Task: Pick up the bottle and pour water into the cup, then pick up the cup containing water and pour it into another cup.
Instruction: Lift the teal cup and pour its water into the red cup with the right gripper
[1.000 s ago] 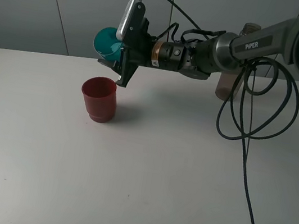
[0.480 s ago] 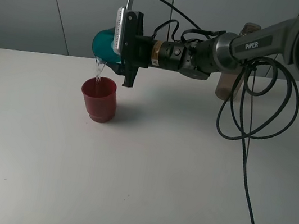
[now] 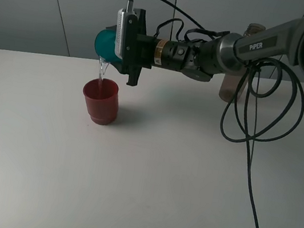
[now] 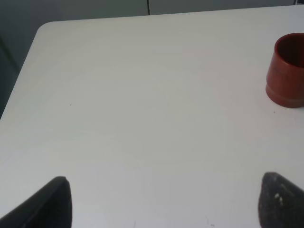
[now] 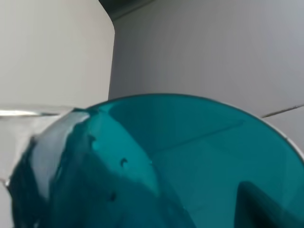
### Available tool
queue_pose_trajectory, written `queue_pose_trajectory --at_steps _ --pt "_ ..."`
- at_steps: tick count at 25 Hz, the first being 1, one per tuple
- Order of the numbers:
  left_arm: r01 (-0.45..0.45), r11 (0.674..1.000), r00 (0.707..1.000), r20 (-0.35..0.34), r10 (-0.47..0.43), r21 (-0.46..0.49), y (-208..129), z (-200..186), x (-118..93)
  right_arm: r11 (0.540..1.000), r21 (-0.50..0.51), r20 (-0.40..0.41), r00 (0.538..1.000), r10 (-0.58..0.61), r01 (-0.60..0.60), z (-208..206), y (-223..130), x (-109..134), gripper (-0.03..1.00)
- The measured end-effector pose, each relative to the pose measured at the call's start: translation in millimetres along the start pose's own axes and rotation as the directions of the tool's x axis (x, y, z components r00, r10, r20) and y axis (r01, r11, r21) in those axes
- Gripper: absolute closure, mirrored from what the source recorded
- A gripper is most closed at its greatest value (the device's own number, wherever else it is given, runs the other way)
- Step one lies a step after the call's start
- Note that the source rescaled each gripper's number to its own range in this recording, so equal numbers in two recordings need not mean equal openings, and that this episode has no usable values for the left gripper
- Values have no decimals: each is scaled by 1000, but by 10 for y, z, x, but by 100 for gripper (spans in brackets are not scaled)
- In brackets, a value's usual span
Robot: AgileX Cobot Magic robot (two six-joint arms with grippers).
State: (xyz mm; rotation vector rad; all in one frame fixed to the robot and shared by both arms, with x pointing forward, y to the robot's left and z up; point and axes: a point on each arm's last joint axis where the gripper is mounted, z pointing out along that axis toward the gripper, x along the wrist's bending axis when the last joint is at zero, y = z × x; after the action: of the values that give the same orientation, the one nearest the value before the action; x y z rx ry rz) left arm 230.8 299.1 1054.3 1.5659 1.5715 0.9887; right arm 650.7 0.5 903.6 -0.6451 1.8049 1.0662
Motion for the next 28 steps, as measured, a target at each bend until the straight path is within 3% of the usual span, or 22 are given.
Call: queue_pose_trajectory --at_steps 17,28 --pt "0 1000 1000 0 0 0 0 0 0 991 34 55 990 -132 130 -4 -19 -64 91" --pt "0 1000 1000 0 0 0 0 0 0 961 20 73 958 -276 275 -4 6 -78 91"
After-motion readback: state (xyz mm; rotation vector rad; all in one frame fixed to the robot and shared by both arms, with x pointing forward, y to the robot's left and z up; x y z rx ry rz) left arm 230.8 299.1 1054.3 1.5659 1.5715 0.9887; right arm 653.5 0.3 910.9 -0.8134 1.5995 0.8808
